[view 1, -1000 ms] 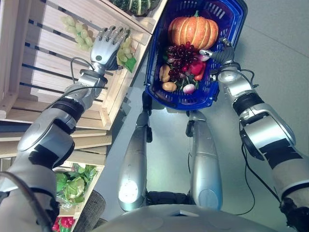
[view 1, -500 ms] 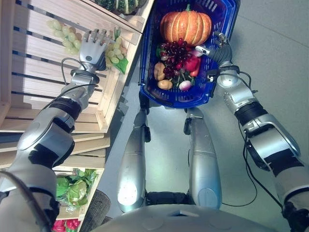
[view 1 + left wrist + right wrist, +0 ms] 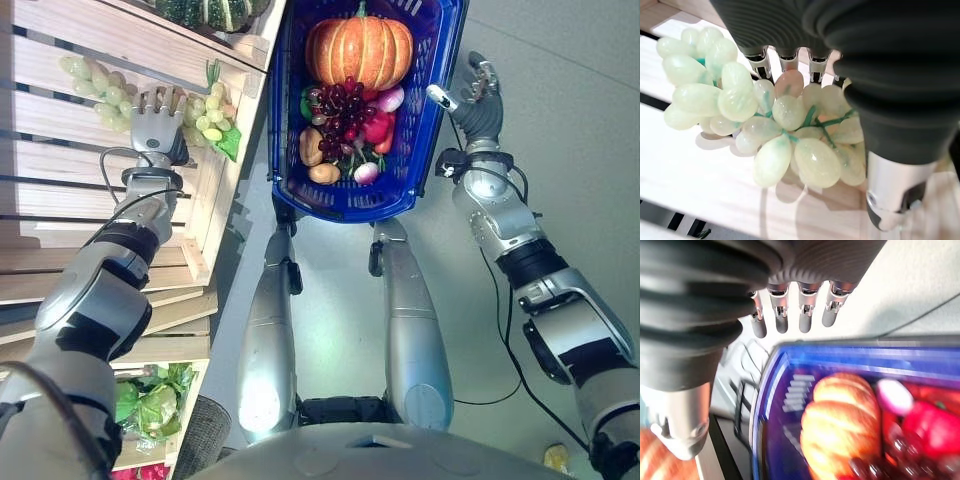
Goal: Pick up fruits and vegetables into the basket
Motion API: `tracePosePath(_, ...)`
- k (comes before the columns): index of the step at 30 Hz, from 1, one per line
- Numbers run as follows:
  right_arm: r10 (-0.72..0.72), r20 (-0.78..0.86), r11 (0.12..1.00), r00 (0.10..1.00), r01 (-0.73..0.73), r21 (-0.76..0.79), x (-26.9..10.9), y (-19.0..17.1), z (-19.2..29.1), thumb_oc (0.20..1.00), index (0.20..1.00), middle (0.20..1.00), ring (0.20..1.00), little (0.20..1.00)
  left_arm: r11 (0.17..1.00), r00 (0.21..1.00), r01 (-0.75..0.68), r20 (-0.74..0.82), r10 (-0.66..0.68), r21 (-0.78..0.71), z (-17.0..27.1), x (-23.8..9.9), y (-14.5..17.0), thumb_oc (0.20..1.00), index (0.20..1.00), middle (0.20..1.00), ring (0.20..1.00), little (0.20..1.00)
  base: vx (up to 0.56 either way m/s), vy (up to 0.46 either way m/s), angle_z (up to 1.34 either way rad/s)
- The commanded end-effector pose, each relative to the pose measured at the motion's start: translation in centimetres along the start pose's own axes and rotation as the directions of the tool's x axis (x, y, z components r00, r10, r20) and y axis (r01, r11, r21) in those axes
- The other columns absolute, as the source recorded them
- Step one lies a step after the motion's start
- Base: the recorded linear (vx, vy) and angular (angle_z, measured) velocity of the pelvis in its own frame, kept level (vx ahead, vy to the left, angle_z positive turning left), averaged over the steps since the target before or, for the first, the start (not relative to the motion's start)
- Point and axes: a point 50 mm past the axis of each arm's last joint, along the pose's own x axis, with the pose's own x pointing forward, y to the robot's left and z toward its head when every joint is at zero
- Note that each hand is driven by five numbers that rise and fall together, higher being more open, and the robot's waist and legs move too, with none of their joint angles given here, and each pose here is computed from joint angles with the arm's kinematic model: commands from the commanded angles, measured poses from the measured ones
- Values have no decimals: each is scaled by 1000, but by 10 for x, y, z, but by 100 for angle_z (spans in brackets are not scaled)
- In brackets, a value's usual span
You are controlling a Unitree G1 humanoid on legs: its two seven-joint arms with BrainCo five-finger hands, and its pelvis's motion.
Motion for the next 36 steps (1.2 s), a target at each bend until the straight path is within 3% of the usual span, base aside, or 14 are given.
tracePosePath(1, -119, 108, 989, 987, 108, 105, -7, -16, 13, 1000, 1000, 1000, 1000, 1000, 995, 987, 56, -156, -42, 84, -44, -15, -17, 1000, 1000, 1000, 1000, 1000, 0, 0, 0)
tracePosePath(6, -197, 184, 976, 963, 175, 131, -10, -29, 21, 1000, 1000, 1000, 1000, 1000, 994, 982, 33, -187, -14, 100, -52, -16, -16, 1000, 1000, 1000, 1000, 1000, 0, -2, -1)
tracePosePath(17, -168, 244, 979, 955, 134, 151, -12, -19, 34, 1000, 1000, 1000, 1000, 1000, 990, 972, 22, -236, 12, 139, -59, -11, -8, 1000, 1000, 1000, 1000, 1000, 1, -3, -1)
tracePosePath(18, -167, 246, 979, 955, 133, 152, -13, -18, 34, 1000, 1000, 1000, 1000, 1000, 990, 971, 27, -238, 6, 136, -59, -12, -9, 865, 865, 865, 865, 865, 0, 0, 0)
tracePosePath(19, -168, 246, 979, 955, 132, 155, -13, -17, 34, 1000, 1000, 1000, 1000, 1000, 990, 972, 31, -236, 3, 137, -59, -12, -9, 573, 573, 573, 573, 573, 0, 0, 0)
tracePosePath(20, -169, 248, 979, 954, 133, 157, -13, -16, 35, 1000, 1000, 1000, 1000, 1000, 990, 971, 36, -238, -3, 136, -59, -12, -9, 200, 200, 200, 200, 200, 0, 0, 0)
tracePosePath(36, -166, 255, 978, 953, 126, 165, -20, -10, 35, 1000, 1000, 1000, 1000, 1000, 995, 965, 89, -250, -73, 52, -56, -18, -21, 200, 200, 200, 200, 200, 0, 0, 0)
